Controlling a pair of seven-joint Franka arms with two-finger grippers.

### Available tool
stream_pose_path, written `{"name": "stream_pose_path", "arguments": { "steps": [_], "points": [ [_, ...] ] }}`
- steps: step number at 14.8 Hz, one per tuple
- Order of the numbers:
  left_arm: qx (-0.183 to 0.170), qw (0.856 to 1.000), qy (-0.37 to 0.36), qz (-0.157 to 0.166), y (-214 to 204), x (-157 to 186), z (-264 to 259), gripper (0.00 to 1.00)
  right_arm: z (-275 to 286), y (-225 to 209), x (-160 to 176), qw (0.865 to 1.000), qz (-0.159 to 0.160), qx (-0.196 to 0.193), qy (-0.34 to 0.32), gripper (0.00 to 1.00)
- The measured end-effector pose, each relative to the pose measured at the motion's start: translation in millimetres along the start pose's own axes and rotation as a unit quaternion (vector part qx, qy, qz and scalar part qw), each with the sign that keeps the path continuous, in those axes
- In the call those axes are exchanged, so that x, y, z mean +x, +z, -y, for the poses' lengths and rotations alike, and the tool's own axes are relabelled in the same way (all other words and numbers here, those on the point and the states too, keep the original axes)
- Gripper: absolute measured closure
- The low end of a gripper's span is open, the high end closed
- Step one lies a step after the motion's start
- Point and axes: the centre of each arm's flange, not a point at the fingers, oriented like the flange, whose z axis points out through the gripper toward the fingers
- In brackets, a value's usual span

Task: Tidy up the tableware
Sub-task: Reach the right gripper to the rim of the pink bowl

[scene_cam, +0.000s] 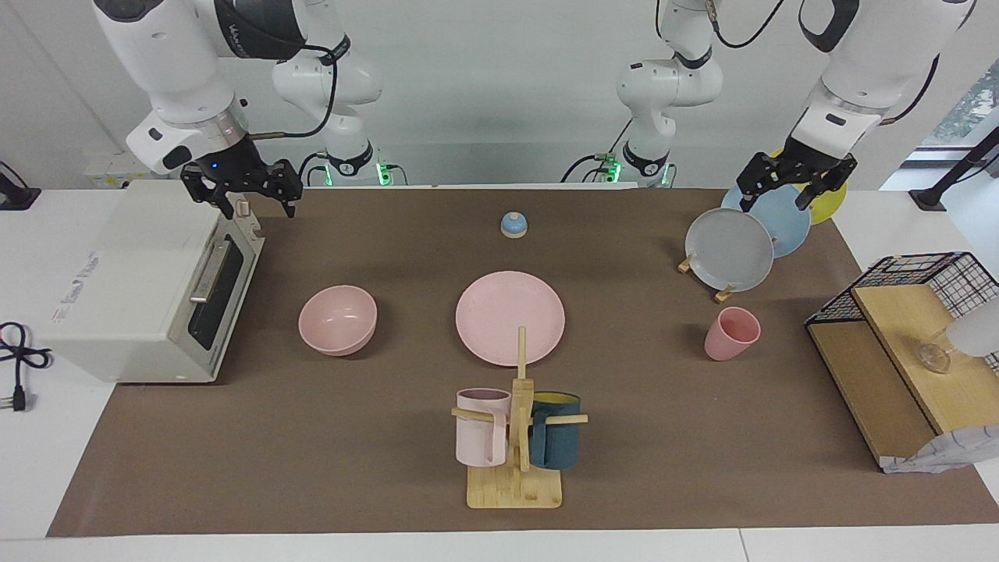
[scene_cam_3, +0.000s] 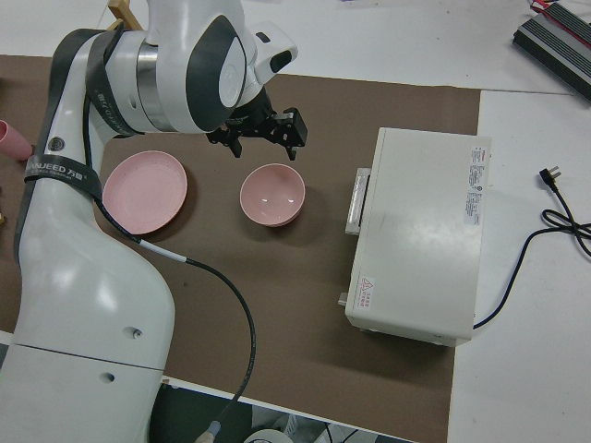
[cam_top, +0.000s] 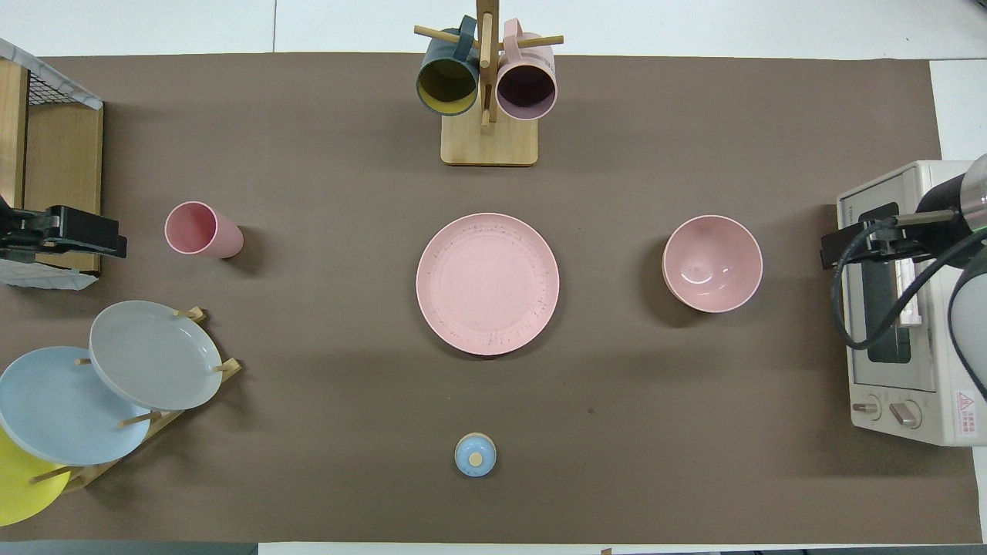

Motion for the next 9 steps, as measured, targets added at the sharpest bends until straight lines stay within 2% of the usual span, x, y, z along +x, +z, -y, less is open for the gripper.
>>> {"name": "stream_pose_path", "arguments": {
  "steps": [3, 6, 9],
  "points": [
    [0.0, 1.0, 0.0, 0.0, 0.0, 0.0, 0.0, 0.0, 56.1, 37.3, 21.0, 1.0, -0.011, 0.005, -0.022, 0.0],
    [0.0, 1.0, 0.0, 0.0, 0.0, 0.0, 0.0, 0.0, 125.8, 119.0, 52.3, 0.999, -0.023, 0.009, -0.026, 0.0],
    [0.0, 1.0, 0.0, 0.0, 0.0, 0.0, 0.0, 0.0, 154.8, 186.3, 49.6, 0.999, -0.02, 0.009, -0.034, 0.0]
  ]
}}
